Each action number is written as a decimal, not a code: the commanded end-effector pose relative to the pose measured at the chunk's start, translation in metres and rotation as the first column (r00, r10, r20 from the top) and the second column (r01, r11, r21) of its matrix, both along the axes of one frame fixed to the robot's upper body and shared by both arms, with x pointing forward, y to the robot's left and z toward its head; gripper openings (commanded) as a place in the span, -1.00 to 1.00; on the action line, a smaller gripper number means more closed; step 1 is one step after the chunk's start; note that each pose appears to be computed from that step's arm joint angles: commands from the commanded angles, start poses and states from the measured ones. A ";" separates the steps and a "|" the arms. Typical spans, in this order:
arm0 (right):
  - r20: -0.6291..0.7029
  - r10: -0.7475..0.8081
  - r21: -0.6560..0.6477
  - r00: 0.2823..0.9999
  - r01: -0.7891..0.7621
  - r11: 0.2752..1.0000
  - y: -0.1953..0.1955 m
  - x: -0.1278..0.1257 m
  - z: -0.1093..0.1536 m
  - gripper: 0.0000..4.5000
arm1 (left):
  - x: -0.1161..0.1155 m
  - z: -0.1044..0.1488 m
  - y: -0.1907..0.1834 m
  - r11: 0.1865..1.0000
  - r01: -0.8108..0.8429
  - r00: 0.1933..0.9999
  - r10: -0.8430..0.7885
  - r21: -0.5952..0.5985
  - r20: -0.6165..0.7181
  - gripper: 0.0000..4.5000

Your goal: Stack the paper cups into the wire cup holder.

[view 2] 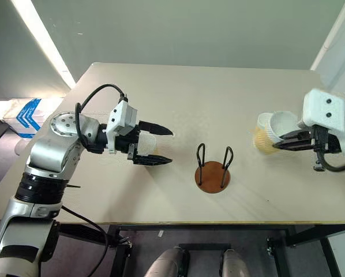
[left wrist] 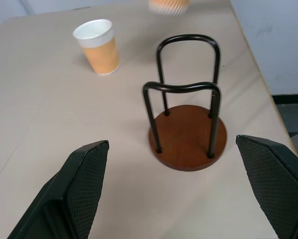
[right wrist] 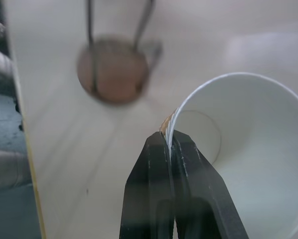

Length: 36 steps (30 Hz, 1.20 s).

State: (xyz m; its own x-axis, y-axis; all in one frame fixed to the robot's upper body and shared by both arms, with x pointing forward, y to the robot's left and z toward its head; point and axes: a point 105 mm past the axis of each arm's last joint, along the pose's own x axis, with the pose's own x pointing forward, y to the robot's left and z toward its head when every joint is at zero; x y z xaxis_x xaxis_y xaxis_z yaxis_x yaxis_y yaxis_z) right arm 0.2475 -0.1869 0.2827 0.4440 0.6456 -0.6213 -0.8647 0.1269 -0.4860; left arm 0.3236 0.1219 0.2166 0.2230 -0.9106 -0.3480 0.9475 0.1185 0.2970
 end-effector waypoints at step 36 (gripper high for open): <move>0.160 0.365 -0.237 0.917 -0.324 0.916 0.084 0.035 -0.019 0.49 | -0.005 0.015 -0.011 1.000 0.009 0.996 -0.008 -0.004 0.084 1.00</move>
State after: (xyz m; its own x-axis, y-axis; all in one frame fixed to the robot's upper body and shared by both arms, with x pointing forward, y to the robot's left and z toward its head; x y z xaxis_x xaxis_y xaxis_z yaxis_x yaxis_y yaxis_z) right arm 0.2796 -0.1019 0.2496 0.2758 0.6246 -0.7307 -0.7623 -0.3209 -0.5620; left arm 0.3227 0.1133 0.2202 0.2399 -0.9122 -0.3321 0.9390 0.1311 0.3180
